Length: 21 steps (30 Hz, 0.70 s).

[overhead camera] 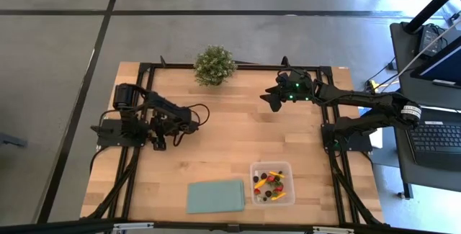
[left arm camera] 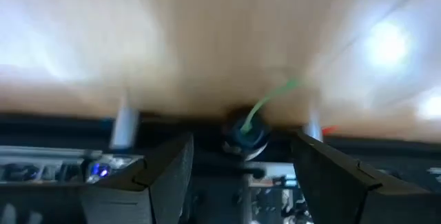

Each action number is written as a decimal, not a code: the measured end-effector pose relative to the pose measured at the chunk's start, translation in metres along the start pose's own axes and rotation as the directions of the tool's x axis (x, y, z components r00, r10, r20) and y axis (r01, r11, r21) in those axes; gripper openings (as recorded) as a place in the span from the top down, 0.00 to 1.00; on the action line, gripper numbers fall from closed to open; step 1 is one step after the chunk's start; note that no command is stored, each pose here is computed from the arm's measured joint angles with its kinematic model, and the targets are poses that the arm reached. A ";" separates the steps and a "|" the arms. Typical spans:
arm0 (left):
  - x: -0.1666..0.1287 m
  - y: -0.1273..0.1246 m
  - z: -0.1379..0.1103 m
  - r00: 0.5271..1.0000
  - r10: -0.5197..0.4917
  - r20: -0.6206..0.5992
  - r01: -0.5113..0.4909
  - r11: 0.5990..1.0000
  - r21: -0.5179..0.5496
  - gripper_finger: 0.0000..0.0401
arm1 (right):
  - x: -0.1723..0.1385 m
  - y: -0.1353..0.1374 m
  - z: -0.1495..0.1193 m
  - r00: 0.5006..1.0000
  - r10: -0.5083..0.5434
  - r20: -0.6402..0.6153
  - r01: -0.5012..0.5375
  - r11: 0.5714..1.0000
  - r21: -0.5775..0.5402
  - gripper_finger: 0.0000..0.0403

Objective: Pick and placing Produce into tupperware
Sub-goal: Put the black cherry into the transparent bin

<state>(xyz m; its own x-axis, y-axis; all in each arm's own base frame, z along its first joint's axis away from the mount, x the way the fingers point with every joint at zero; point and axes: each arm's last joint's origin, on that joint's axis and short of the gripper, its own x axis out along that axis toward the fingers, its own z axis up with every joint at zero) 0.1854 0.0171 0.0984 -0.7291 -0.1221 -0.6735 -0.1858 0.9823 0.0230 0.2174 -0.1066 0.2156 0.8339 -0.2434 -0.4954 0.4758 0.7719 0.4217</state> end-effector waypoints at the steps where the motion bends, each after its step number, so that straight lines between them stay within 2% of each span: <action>1: 0.002 0.000 0.000 1.000 -0.011 0.006 0.011 1.000 0.000 0.41 | 0.000 0.000 0.000 1.000 0.000 0.000 0.000 1.000 0.000 0.36; 12: 0.005 -0.002 0.002 1.000 0.017 0.022 -0.017 1.000 -0.017 0.42 | 0.000 0.000 0.000 1.000 -0.001 0.000 0.001 1.000 -0.026 0.36; 21: 0.010 -0.002 0.005 1.000 0.014 -0.005 -0.014 1.000 -0.018 0.58 | 0.000 0.000 0.000 1.000 -0.001 0.001 0.001 1.000 -0.026 0.36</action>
<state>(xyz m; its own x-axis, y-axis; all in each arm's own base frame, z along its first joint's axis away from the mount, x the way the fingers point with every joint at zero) 0.1818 0.0149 0.0881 -0.7350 -0.1092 -0.6692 -0.1876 0.9812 0.0460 0.2174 -0.1067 0.2155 0.8335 -0.2445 -0.4954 0.4692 0.7867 0.4011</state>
